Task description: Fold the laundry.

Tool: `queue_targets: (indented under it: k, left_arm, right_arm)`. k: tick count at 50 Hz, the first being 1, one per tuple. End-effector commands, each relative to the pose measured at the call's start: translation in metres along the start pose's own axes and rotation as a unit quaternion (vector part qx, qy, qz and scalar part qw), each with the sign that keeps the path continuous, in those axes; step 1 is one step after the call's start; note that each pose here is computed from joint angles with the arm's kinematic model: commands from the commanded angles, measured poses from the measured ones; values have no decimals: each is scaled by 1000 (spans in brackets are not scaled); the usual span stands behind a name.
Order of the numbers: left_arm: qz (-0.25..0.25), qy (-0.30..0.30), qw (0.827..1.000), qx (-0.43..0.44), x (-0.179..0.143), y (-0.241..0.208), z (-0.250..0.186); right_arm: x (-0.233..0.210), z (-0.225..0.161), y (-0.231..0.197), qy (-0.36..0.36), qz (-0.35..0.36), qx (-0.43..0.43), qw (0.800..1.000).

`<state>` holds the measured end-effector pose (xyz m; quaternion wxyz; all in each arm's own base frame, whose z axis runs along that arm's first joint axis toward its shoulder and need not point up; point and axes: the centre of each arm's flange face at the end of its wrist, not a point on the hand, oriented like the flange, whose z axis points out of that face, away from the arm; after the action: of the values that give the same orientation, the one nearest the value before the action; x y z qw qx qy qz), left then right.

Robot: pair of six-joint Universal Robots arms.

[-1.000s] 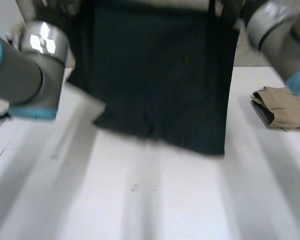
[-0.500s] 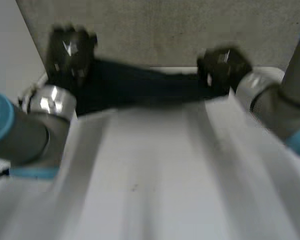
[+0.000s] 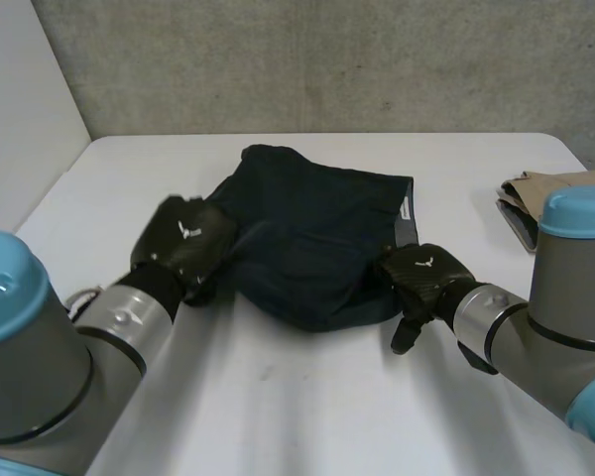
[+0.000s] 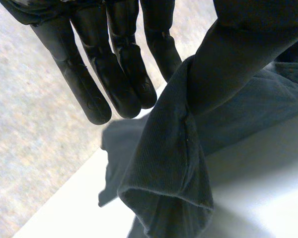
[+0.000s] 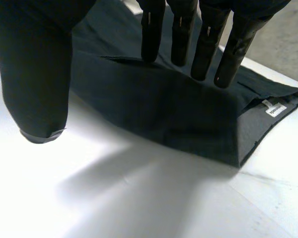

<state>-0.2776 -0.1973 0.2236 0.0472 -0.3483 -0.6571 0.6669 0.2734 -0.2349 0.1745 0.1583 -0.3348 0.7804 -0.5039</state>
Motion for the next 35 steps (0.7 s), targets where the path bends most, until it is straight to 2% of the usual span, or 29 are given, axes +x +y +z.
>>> queue_targets:
  k: [1, 7, 11, 17, 24, 35]
  left_arm:
    - [-51, -8, 998, 30, -13, -34, -3]
    - [-93, -2, 995, 32, -18, -51, -6]
    - [-98, 3, 995, 31, -17, -56, -8]
    - [-99, 1, 994, 43, -17, -64, -8]
    - [-118, -4, 991, 57, -23, -72, -13]
    - [-132, -10, 989, 64, -28, -76, -19]
  right_arm:
    - [-3, -6, 3, 1, 77, 15, 997]
    - [-3, -3, 13, 9, 96, 33, 995]
    - [-5, 2, 12, 17, 103, 64, 993]
    - [-4, 15, 26, 25, 103, 47, 993]
    - [12, 31, 31, 80, 86, 49, 992]
    - [9, 32, 35, 62, 83, 43, 994]
